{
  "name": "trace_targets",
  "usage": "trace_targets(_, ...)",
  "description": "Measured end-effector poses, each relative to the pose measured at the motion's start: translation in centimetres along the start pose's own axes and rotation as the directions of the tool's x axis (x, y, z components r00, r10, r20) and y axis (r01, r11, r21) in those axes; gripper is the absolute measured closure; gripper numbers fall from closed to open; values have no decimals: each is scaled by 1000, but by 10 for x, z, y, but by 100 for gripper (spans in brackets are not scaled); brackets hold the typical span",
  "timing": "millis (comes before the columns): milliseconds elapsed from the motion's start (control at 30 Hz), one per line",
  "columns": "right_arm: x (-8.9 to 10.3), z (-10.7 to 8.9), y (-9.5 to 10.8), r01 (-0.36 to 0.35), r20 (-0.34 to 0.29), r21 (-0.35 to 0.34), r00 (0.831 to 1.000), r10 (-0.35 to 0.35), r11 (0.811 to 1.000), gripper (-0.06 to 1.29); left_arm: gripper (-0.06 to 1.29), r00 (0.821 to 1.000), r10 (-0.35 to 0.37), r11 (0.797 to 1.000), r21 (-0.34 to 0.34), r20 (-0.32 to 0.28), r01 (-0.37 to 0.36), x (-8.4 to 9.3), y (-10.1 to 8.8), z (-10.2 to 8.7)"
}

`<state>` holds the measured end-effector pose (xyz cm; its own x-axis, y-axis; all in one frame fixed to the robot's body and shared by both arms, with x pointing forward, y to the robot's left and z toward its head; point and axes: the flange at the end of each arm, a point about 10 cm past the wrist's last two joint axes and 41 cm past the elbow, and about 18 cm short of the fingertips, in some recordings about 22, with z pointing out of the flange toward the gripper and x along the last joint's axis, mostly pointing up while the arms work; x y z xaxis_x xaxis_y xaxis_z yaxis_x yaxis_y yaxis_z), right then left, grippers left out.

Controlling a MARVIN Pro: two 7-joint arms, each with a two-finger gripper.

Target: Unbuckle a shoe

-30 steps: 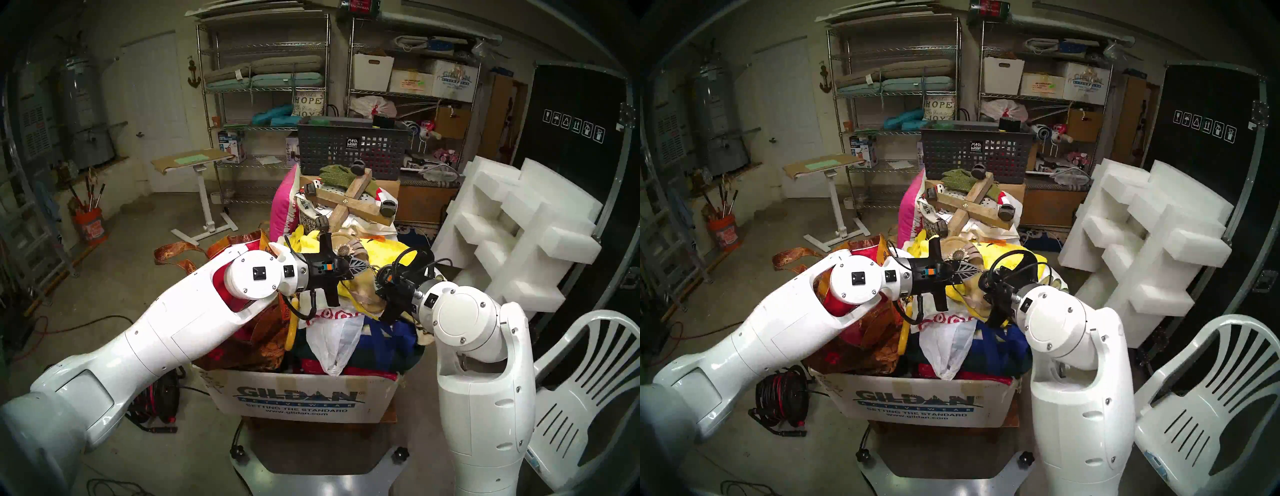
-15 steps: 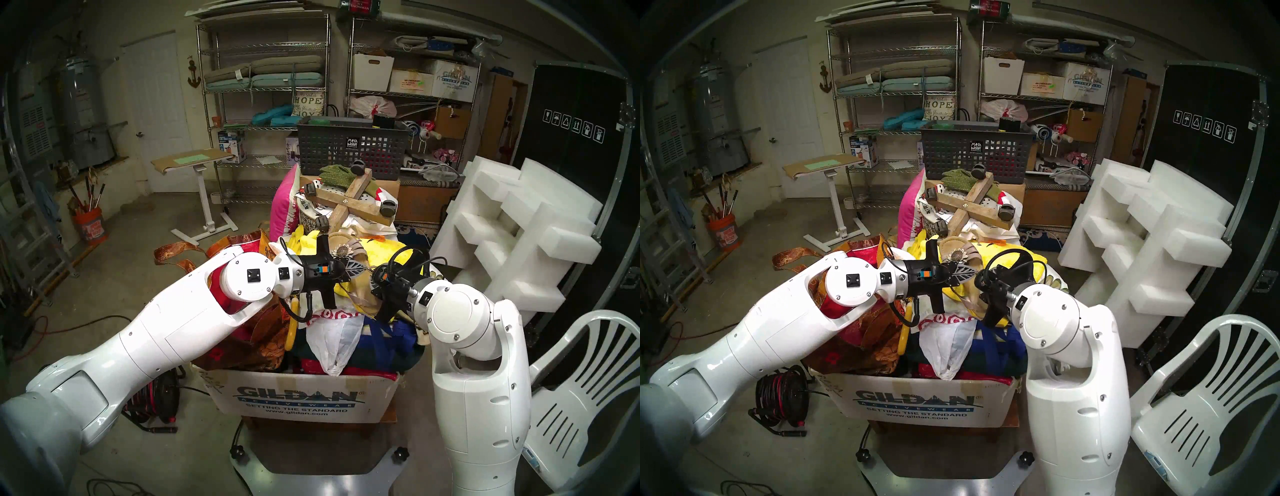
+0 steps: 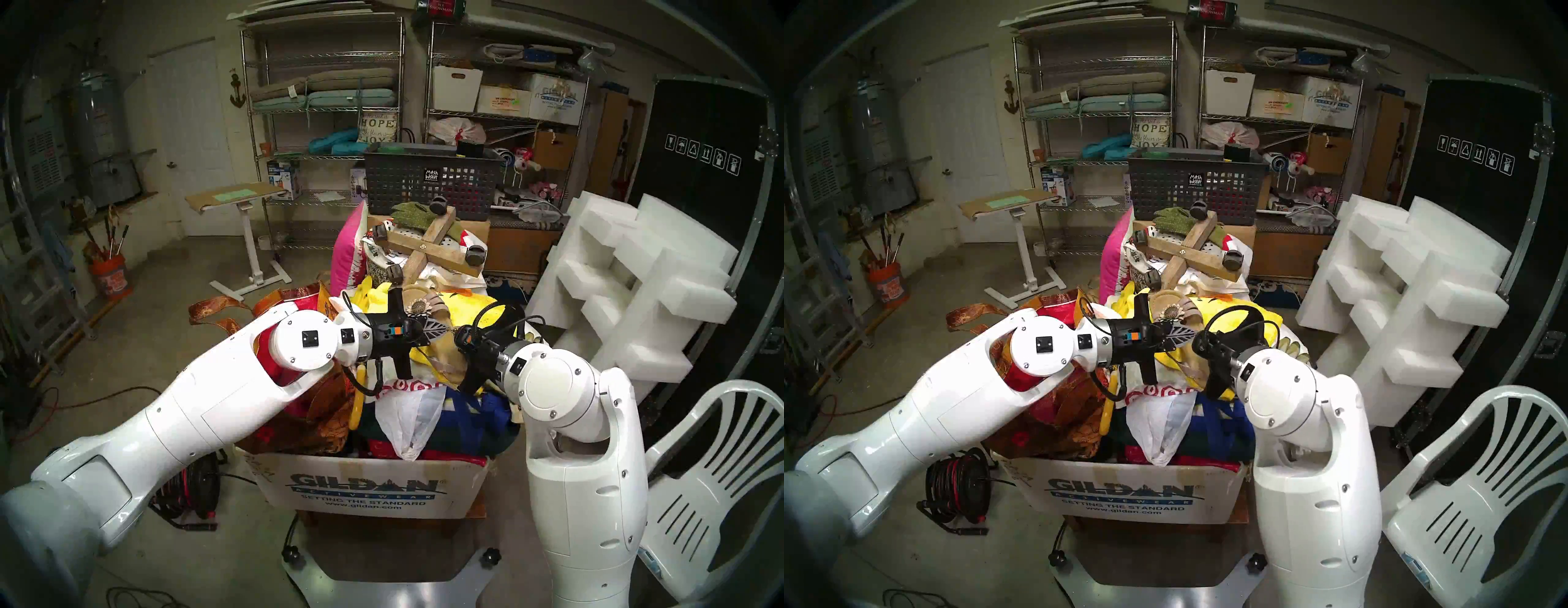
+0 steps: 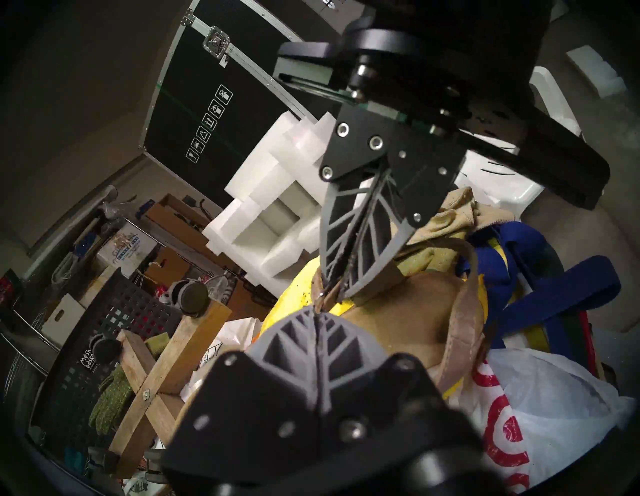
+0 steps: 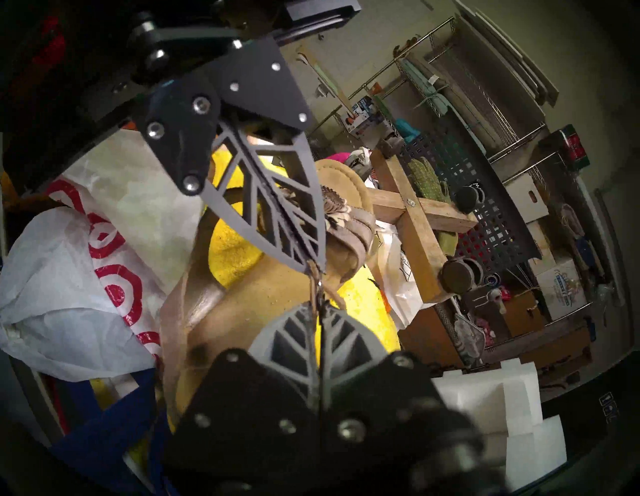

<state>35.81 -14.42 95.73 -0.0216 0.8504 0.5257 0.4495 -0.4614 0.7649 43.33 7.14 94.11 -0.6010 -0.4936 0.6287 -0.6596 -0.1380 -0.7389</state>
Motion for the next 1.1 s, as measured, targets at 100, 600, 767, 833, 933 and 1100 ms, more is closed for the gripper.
trace_targets(100,0,0,-2,5,0,-11,1000,-5,1000,107,126,1000,0,1000,0,-1,0,0,0,0)
trace_targets(600,-3,-2,-14,32,12,-135,999,-30,990,125,62,1000,21,1000,6,-4,-21,4,-2,6)
trace_targets(767,-5,-3,-18,42,9,-153,999,-41,987,125,43,1000,27,1000,8,0,-27,5,-4,7)
trace_targets(833,-5,-4,-20,53,7,-162,999,-53,985,125,43,1000,27,1000,10,4,-27,5,-4,7)
trace_targets(933,-5,-5,-24,82,8,-180,997,-82,980,125,53,1000,25,1000,13,10,-26,5,-5,7)
trace_targets(1100,-7,-7,-30,124,13,-216,992,-125,968,125,73,1000,24,999,21,13,-25,5,-7,7)
